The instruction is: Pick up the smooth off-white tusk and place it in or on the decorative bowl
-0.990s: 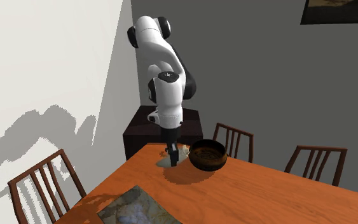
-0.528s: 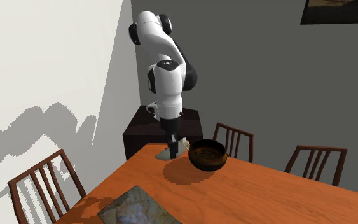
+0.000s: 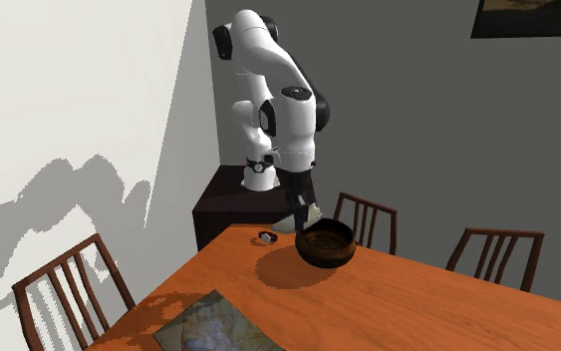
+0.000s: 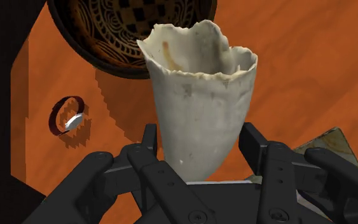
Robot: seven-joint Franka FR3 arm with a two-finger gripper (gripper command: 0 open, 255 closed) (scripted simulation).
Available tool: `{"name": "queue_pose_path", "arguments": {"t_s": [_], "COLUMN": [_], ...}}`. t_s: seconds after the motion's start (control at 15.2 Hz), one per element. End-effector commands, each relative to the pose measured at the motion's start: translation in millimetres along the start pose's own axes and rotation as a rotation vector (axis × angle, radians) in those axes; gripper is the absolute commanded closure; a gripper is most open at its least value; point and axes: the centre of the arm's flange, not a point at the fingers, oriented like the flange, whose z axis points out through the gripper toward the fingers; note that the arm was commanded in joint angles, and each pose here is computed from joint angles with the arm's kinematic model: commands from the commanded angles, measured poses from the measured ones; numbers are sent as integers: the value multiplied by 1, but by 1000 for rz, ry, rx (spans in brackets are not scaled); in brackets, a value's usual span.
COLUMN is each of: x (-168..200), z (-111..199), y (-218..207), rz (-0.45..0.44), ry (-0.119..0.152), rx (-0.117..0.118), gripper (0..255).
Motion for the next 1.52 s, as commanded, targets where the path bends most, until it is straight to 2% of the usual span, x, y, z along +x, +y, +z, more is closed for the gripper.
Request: {"name": "queue_pose_path", "arguments": {"t_s": [0.0,0.53,1.45], "x": [-23,-117,-114], "z": [0,-1,72], "y": [13,65,61], "rz": [2,2,2], "ry": [0,0,0], "rx": [0,0,0], "gripper": [255,255,255]}}
